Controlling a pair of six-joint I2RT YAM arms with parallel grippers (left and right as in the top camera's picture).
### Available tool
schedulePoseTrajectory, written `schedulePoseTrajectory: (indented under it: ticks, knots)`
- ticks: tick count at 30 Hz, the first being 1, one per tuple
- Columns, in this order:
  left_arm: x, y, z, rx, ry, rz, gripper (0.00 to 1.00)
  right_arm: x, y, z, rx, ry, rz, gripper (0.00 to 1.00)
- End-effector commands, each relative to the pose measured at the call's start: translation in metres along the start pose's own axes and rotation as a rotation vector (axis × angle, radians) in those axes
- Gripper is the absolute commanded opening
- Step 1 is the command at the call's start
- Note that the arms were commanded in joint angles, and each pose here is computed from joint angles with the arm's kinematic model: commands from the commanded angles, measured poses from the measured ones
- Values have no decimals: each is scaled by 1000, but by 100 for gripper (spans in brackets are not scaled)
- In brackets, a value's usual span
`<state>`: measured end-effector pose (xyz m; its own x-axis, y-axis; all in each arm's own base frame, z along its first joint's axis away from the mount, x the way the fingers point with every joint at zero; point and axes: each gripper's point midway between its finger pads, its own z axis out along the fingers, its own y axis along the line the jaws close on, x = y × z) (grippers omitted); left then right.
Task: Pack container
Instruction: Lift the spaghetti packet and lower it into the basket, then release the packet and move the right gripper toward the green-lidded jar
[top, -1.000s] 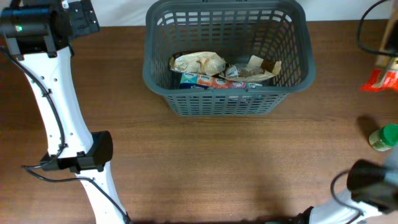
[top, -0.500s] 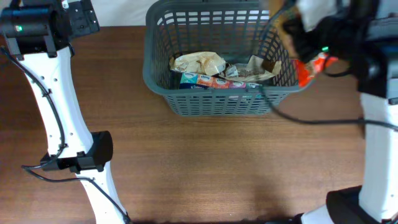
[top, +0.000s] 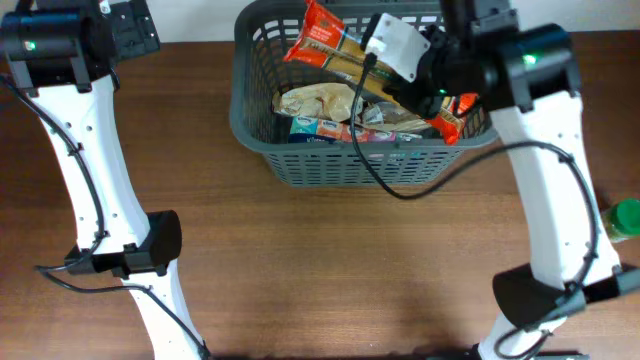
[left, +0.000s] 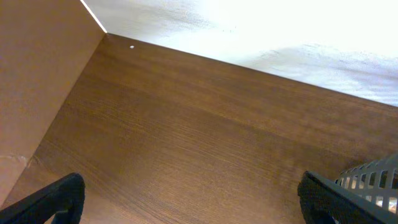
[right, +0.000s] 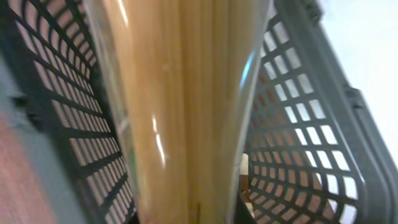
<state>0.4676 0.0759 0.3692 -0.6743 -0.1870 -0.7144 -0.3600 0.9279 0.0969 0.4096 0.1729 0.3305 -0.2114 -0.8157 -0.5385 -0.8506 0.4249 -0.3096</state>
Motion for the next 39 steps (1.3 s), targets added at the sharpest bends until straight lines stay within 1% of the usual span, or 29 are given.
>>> schedulePoseTrajectory:
  ticks: [1, 2, 3, 5, 8, 11, 12, 13, 14, 22, 23, 25, 26, 27, 29, 31, 33, 35, 36, 37, 39]
  knots:
    - [1, 0, 4, -11, 8, -8, 99, -2, -13, 13, -3, -23, -25, 4]
    - [1, 0, 4, -11, 8, -8, 99, 9, -17, 33, -29, 11, -3, 4]
    - [1, 0, 4, -11, 8, -8, 99, 12, -17, 38, -39, 21, 3, 4]
    - [2, -1, 3, -10, 8, -7, 99, 30, -14, 64, -101, 75, 34, 4]
    - [1, 0, 4, -11, 8, -8, 99, 40, -4, 84, -173, 109, 58, 4]
    - [1, 0, 4, -11, 8, -8, 99, 44, -3, 92, -183, 124, 87, 4]
    - [1, 0, 4, -11, 8, -8, 99, 44, -3, 92, -183, 124, 89, 12]
    - [1, 0, 4, -11, 8, -8, 99, 44, -3, 91, -180, 125, 100, 92]
    - [2, 0, 4, -10, 8, -7, 99, 44, -3, 91, -178, 126, 109, 99]
    - [1, 0, 4, -11, 8, -8, 99, 35, -10, 80, -134, 96, 157, 99]
    - [1, 0, 4, -11, 8, -8, 99, 29, -19, 72, -85, 80, 198, 99]
    - [2, -1, 4, -10, 8, -7, 99, 27, -46, 55, 73, 89, 339, 99]
    - [2, -1, 3, -10, 8, -7, 99, 32, -64, 39, 190, 104, 445, 99]
    - [2, -1, 4, -10, 8, -7, 99, 44, -88, 11, 358, 126, 600, 99]
    - [2, 0, 4, -11, 8, -8, 99, 67, -111, -27, 534, 139, 784, 99]
    - [1, 0, 4, -11, 8, -8, 99, 105, -125, -69, 683, 152, 1019, 99]
    - [1, 0, 4, -11, 8, -8, 99, 160, -128, -102, 772, 183, 1307, 99]
    - [2, -1, 4, -10, 8, -7, 99, 222, -120, -130, 854, 261, 1573, 99]
    - [2, -1, 4, -10, 8, -7, 99, 238, -116, -138, 876, 287, 1634, 99]
    - [2, 0, 4, -10, 8, -7, 99, 266, -117, -151, 891, 298, 1718, 99]
    - [1, 0, 4, -11, 8, -8, 99, 299, -118, -172, 937, 301, 1803, 99]
